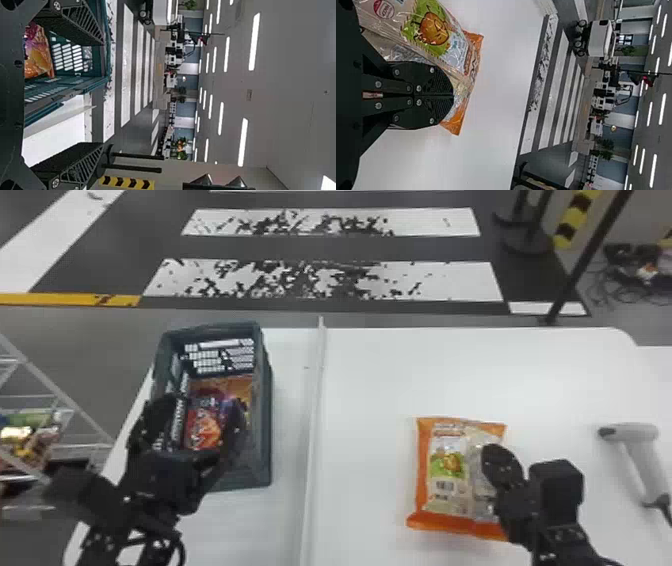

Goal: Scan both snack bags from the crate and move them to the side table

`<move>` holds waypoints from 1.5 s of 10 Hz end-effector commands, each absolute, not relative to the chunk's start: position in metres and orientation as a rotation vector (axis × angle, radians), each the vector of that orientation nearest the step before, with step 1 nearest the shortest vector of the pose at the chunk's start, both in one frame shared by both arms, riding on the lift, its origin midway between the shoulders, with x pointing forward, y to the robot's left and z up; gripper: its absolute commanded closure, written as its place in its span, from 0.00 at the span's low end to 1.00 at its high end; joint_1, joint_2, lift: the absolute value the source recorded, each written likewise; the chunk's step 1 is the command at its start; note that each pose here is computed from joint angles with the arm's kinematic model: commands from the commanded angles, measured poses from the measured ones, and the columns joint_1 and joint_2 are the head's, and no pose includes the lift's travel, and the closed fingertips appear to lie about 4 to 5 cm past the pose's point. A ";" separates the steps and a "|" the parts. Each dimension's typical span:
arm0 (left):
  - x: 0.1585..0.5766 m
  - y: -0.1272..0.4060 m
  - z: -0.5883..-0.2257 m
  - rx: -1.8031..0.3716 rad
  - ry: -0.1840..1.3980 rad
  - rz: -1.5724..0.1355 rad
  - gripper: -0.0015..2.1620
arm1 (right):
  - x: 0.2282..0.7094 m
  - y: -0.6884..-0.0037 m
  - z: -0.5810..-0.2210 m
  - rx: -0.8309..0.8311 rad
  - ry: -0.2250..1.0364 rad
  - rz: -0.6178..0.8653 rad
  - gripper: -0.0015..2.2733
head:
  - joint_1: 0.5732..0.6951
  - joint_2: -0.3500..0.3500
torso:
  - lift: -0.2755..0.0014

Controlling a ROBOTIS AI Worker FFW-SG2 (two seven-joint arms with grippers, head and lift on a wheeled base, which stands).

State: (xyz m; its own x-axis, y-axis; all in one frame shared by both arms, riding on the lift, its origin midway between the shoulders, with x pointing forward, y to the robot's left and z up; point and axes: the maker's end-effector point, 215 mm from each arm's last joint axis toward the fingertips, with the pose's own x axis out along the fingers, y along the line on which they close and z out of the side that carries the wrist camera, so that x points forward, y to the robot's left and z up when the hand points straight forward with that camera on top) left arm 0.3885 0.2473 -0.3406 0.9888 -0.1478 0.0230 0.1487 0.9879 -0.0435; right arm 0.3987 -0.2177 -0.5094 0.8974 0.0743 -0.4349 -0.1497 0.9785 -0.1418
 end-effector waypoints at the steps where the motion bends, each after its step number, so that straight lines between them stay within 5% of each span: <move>1: 0.388 0.246 -0.340 -0.049 -0.021 -0.149 0.05 | 0.409 -0.222 -0.528 -0.184 0.467 0.113 0.99 | 1.00 0.56 | 0.72; 4: 0.384 0.251 -0.339 -0.058 -0.028 -0.143 0.05 | 0.415 -0.226 -0.545 -0.189 0.480 0.113 0.99 | 1.00 0.55 | 0.72; 7: 0.386 0.248 -0.341 -0.066 -0.027 -0.146 0.05 | 0.399 -0.248 -0.479 -0.183 0.401 0.077 0.99 | 1.00 0.54 | 0.72; 11: 0.385 0.243 -0.344 -0.082 -0.038 -0.148 0.05 | 0.342 -0.248 -0.520 -0.141 0.617 0.112 0.99 | 1.00 0.49 | 0.72; 15: 0.384 0.241 -0.344 -0.082 -0.040 -0.152 0.06 | 0.340 -0.243 -0.515 -0.145 0.626 0.116 0.99 | 1.00 0.51 | 0.72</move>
